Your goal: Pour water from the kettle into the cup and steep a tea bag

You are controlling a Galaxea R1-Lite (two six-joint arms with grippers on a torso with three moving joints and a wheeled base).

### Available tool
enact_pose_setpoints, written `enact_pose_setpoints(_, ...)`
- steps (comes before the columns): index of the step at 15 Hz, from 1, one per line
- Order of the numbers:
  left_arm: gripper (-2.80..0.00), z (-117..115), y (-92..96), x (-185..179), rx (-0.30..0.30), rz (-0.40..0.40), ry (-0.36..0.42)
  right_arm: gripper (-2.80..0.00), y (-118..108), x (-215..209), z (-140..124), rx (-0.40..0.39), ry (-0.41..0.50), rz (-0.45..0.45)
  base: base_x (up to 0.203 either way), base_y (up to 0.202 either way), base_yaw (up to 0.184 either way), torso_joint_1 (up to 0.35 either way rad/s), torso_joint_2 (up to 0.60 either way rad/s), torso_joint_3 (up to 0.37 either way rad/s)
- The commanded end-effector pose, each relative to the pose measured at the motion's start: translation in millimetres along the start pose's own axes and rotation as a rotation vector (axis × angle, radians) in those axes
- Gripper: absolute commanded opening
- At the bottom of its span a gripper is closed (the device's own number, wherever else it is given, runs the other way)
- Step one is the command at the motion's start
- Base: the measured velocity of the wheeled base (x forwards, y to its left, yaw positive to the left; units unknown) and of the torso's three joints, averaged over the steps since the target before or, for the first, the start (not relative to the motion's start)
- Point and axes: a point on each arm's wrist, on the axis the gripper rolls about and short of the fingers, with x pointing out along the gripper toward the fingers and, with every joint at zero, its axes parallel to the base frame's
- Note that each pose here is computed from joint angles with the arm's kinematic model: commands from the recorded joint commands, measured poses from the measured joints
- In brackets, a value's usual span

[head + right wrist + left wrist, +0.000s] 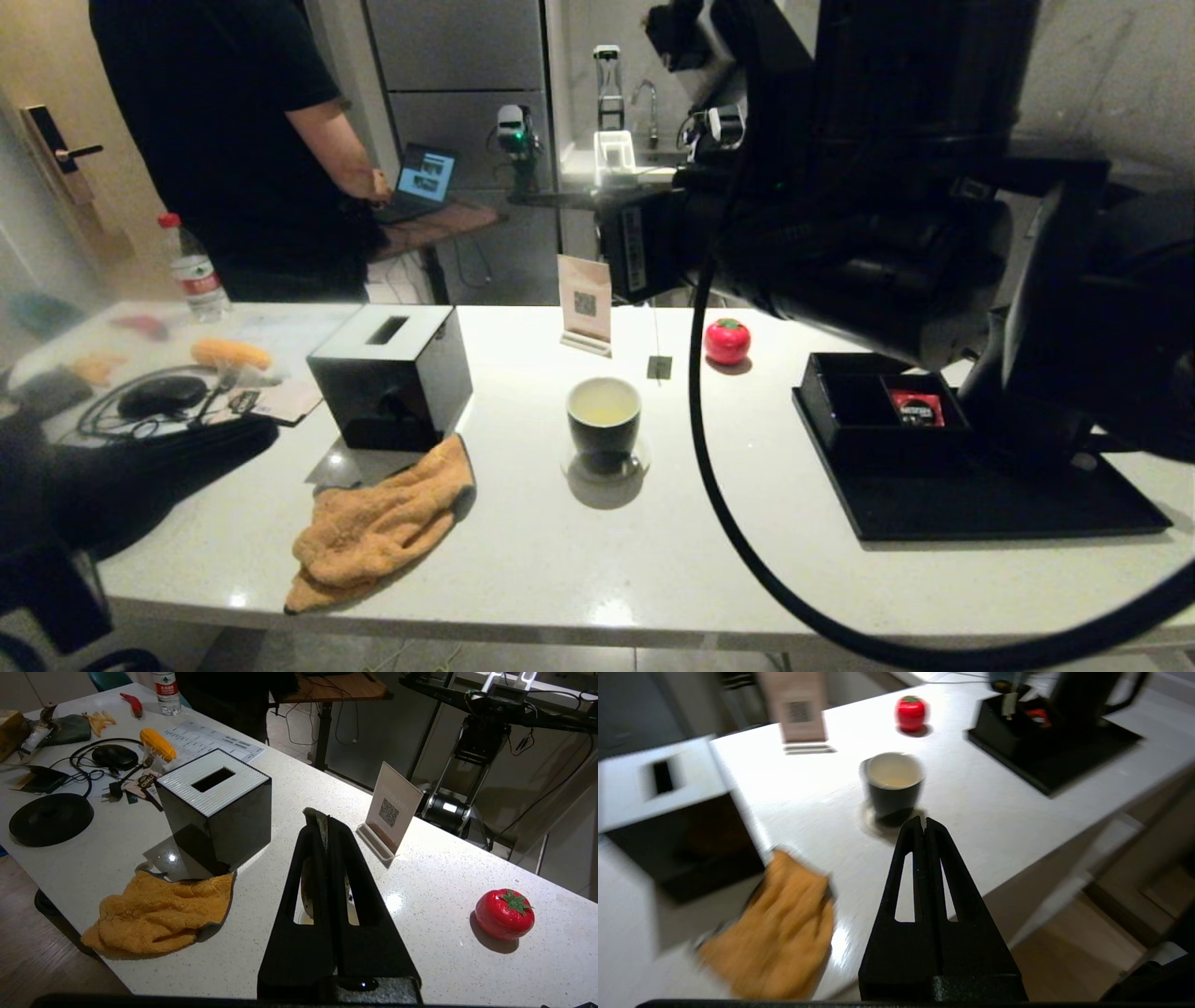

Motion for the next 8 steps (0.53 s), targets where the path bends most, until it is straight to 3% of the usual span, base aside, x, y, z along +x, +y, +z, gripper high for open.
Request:
enact_pose_setpoints(1, -2.80, -8, 6.2, 55, -0.022, -0.079, 0.102, -2.80, 0, 1, -1, -0.001, 0.001, -0.001, 0.000, 0.000, 0.000, 0.000, 0.00, 0.000)
enact_pose_setpoints(8, -2.80, -5, 13.5, 148, 0.007, -0.140, 0.065, -2.80, 8, 22, -18, 0.008, -0.012, -0.002, 0.000, 0.000, 0.000, 0.000, 0.00, 0.000)
